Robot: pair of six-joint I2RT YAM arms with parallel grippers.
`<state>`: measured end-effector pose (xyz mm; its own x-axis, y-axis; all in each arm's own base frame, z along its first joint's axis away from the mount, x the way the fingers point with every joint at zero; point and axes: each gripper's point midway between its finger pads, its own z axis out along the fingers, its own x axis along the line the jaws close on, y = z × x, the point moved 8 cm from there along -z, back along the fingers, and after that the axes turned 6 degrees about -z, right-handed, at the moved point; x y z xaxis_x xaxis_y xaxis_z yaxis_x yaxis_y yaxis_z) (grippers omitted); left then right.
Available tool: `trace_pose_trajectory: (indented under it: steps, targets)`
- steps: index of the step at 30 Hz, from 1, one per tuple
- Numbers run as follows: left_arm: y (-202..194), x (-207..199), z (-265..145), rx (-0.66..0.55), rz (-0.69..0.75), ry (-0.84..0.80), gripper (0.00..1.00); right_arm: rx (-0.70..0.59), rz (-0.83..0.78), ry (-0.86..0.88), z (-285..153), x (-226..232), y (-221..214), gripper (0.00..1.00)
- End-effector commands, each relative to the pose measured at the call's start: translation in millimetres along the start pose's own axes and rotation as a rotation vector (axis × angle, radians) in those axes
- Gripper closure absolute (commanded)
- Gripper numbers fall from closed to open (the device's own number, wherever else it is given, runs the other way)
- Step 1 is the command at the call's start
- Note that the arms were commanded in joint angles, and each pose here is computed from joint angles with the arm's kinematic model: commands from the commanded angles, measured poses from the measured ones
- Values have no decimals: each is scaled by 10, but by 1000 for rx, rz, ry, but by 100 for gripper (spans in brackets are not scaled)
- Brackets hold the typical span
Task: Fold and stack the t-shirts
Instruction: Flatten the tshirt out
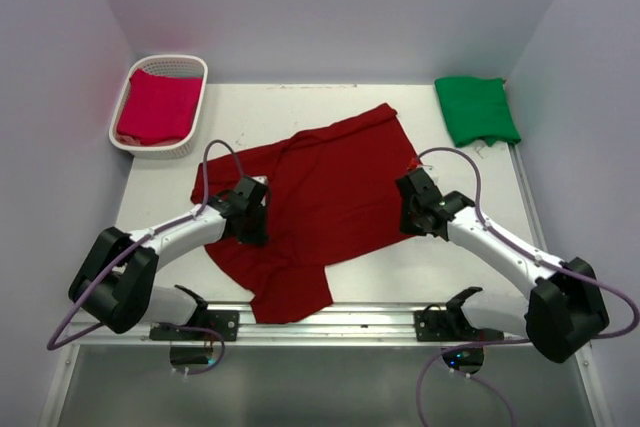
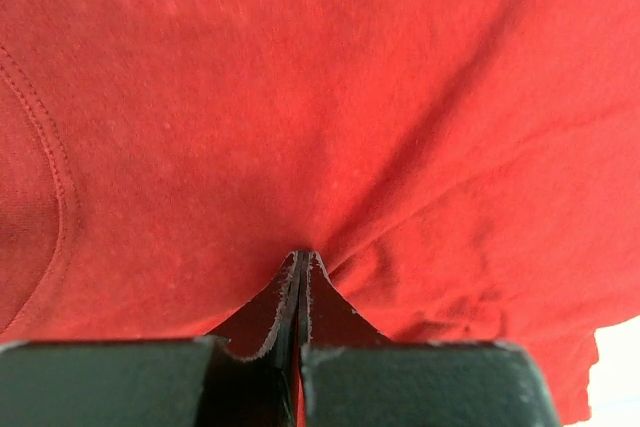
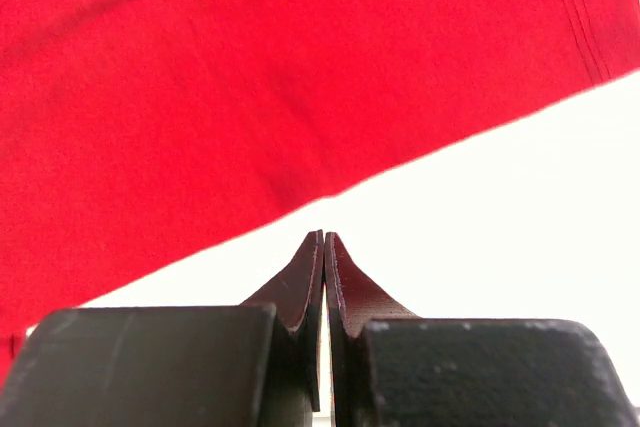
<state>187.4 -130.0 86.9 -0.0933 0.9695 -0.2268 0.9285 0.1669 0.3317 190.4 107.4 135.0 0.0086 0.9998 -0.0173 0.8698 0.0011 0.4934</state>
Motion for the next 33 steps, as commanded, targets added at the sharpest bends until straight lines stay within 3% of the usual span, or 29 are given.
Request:
trace_pose_trajectory:
  steps: [1,6,13,21,33]
  targets:
    - [-197,40,-106,63,-35,15,100,89,46,-26,-157,-107,-268,100]
    - [-124,11,-155,28,-39,40,100,34,54,-30,-267,-125,-179,100]
    - [399,-114,-176,-194,-32,144,100,-85,43,-126,-212,-52,256,100]
    - [844,-80,262,-203,-39,277,100,-227,78,-297,-117,-117,564,100]
    - [1231,36,694,-190,-66,313,100,-212,103,-326,90,-144,711,100]
